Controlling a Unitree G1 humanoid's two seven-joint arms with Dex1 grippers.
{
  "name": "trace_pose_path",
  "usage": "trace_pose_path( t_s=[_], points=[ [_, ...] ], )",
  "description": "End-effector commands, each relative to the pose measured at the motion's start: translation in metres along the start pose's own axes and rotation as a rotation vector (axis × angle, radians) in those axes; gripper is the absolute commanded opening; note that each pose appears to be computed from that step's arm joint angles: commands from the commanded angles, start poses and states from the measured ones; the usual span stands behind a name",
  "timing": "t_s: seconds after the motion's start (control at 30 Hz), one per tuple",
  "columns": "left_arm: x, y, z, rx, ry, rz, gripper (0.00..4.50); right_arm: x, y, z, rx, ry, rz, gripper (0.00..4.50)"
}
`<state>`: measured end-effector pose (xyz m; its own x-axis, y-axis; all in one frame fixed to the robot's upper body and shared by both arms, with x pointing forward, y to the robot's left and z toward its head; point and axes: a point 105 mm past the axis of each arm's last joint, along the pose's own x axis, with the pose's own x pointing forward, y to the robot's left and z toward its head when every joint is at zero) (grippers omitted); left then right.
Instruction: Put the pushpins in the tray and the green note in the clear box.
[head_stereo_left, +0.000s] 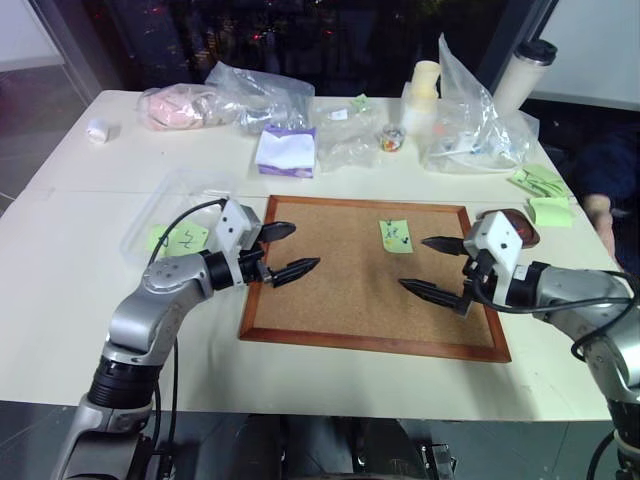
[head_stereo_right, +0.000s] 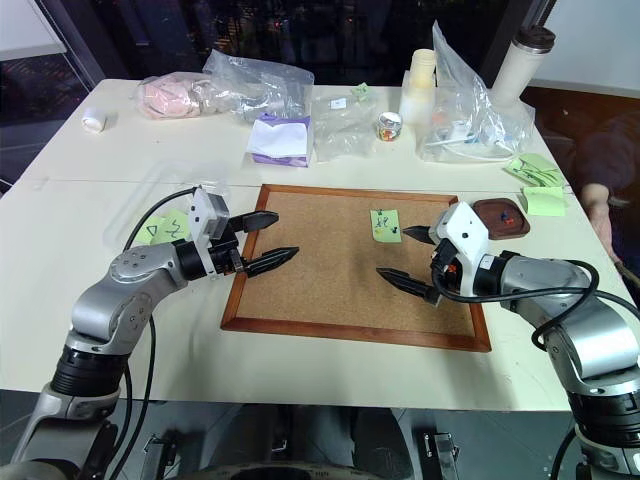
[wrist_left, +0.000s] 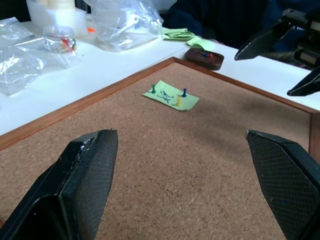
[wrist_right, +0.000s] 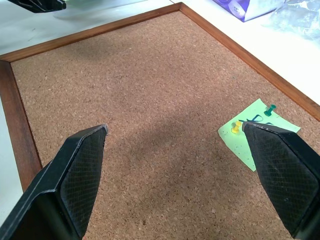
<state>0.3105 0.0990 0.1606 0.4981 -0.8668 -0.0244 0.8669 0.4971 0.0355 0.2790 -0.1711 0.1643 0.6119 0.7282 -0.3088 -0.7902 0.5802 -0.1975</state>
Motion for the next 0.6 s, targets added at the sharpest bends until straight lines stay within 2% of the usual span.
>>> trace_pose_path(
  t_s=[0.03,0.6],
  points=[
    [-0.0022,-0.0024,0.0077,0.014,-0.023,-0.009,4.48,-0.0053,-0.0046,0.0114,-0.044,-0.022,-0.019,4.50],
    [0.0057,-0.0095,0.0011,0.018,0.001,-0.034,4.48,-0.0048,-0.0076,0.0134,-0.050,-0.026,-0.032,4.50]
  ],
)
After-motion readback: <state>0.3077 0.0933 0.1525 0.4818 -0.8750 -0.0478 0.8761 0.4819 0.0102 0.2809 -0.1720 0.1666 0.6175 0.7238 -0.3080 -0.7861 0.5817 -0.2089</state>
